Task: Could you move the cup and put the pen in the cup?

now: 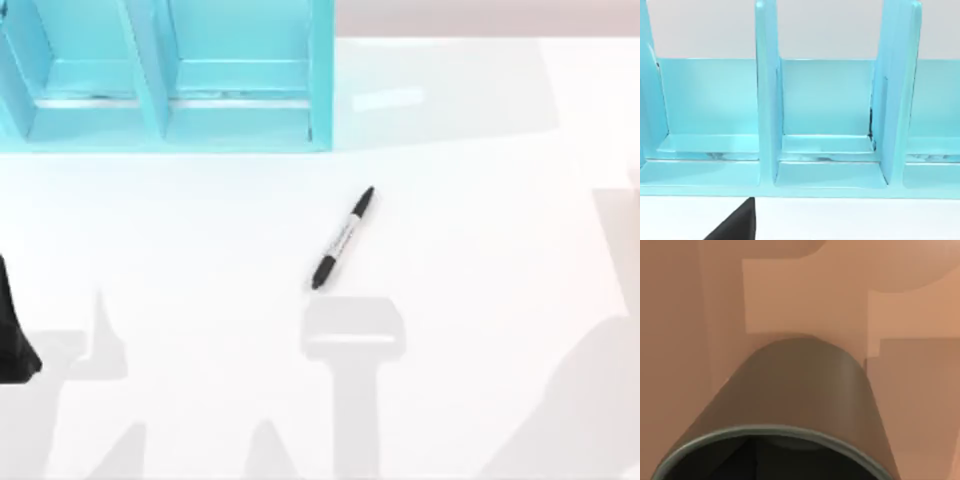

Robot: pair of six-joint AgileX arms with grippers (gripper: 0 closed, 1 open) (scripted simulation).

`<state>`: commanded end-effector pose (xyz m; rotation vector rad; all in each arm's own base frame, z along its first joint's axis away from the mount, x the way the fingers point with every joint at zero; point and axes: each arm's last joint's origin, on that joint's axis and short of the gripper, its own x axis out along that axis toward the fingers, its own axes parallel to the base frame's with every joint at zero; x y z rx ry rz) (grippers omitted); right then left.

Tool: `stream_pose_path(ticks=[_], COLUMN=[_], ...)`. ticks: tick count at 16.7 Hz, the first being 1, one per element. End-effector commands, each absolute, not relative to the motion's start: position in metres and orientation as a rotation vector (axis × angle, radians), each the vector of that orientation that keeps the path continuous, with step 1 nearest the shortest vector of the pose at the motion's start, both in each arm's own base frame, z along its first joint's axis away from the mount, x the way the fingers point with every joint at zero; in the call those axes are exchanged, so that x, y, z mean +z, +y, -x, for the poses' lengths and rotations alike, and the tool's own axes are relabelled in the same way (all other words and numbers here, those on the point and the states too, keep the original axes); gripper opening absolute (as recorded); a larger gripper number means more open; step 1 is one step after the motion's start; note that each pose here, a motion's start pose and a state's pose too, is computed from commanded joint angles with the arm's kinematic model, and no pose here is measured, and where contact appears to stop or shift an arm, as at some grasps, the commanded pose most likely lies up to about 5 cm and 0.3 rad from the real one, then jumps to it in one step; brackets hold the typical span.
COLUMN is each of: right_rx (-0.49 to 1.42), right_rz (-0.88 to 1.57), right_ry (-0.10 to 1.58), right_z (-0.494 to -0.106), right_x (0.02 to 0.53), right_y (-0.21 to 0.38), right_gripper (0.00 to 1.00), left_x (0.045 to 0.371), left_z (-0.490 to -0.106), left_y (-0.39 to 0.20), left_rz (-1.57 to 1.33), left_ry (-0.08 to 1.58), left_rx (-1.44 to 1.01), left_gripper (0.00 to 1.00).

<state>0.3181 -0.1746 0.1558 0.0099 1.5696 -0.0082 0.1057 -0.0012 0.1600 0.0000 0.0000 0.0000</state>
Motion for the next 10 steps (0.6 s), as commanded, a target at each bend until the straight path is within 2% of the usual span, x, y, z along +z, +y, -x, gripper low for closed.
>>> stream_pose_path(ticks=[5,10], right_rx=[-0.008,-0.008], right_rz=[-0.011,-0.011], right_ry=[1.572,1.572], right_z=[-0.3169,-0.3169], right_x=[0.1495,0.1495], right_y=[-0.1744,-0.1744], right_gripper=[1.00,0.62], left_x=[0.1600,0.1600], left_z=[-0.1057,-0.1057], left_y=[-0.0012,-0.0012], left_rz=[0.000,0.000], left_ry=[0.000,0.000], left_rx=[0.000,0.000], left_gripper=[1.00,1.00])
